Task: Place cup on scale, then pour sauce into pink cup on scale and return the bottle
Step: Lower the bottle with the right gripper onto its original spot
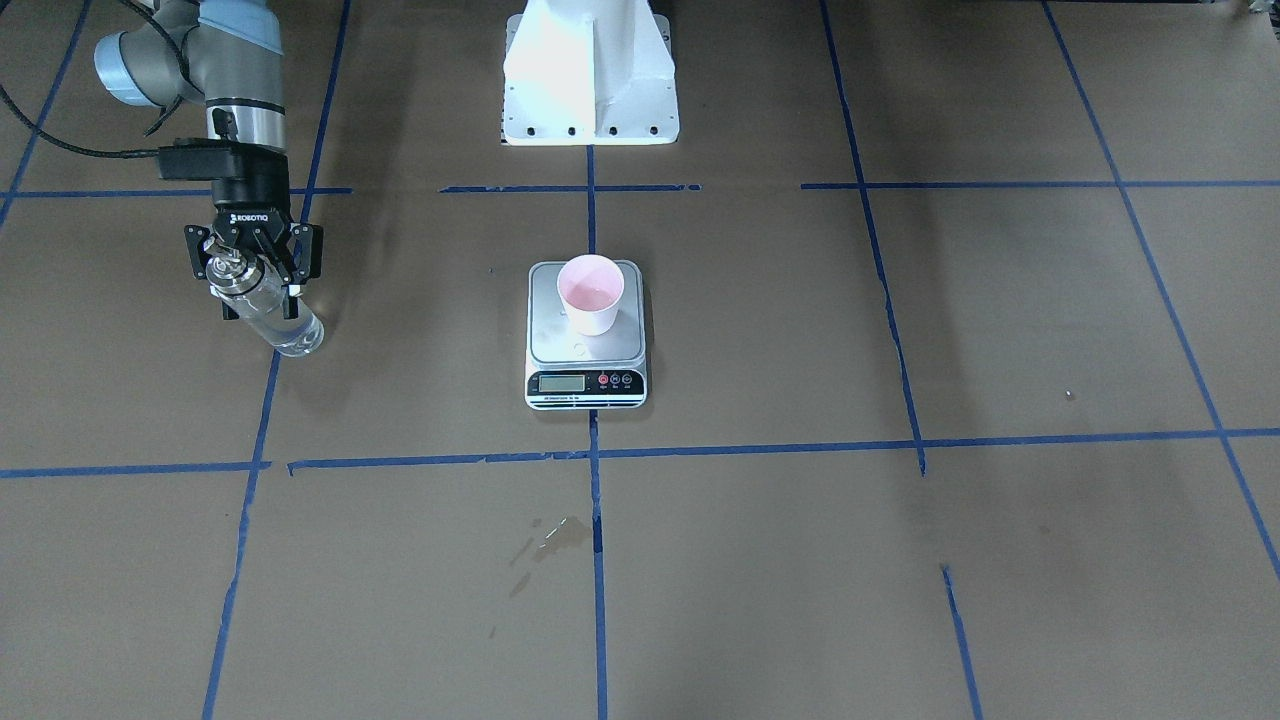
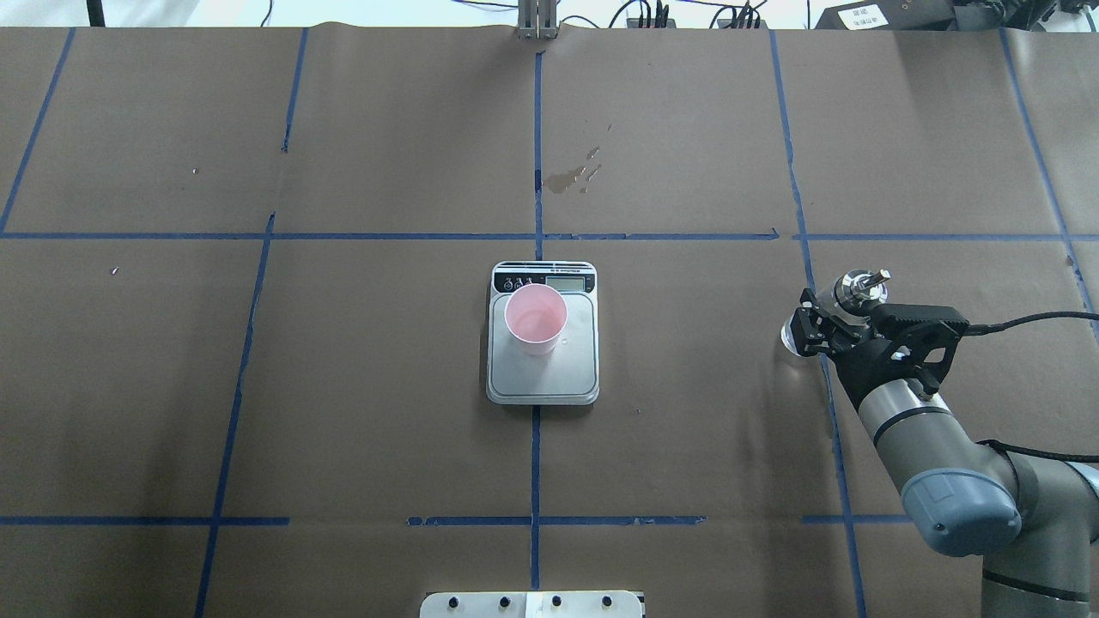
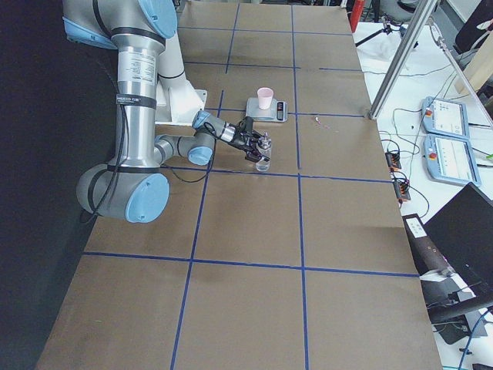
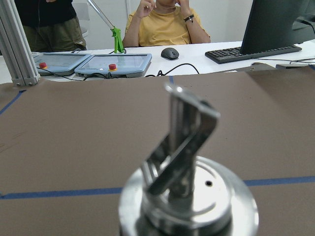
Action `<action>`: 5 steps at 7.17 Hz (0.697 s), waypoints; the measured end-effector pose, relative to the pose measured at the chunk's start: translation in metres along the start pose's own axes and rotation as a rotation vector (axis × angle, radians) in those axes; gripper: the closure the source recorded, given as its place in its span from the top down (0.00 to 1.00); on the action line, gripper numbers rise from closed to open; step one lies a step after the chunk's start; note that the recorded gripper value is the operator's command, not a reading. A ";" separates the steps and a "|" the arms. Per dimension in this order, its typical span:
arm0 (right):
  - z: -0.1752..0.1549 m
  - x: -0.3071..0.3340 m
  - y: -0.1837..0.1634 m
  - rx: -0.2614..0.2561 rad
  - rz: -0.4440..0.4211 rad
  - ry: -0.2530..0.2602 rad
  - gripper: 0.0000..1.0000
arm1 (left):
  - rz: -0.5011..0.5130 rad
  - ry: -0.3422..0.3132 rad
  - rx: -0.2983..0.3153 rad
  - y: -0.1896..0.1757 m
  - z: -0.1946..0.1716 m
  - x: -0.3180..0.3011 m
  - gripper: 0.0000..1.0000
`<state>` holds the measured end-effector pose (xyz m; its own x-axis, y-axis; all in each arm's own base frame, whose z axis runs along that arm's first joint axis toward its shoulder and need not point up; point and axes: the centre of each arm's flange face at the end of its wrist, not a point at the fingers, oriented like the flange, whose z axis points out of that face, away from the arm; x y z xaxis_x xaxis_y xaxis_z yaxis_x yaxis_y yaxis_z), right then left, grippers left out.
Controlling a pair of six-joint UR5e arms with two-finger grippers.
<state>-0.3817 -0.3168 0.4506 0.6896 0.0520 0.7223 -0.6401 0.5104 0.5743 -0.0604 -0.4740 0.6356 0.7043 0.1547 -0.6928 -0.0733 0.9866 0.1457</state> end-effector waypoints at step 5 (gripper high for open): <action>-0.001 0.000 0.005 0.006 -0.021 0.012 0.79 | 0.000 0.000 0.000 0.000 0.000 0.000 1.00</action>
<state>-0.3850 -0.3136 0.4533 0.7071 0.0513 0.7052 -0.6271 0.5062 0.5920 -0.0604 -0.4739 0.6358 0.7043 0.1542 -0.6929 -0.0733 0.9867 0.1450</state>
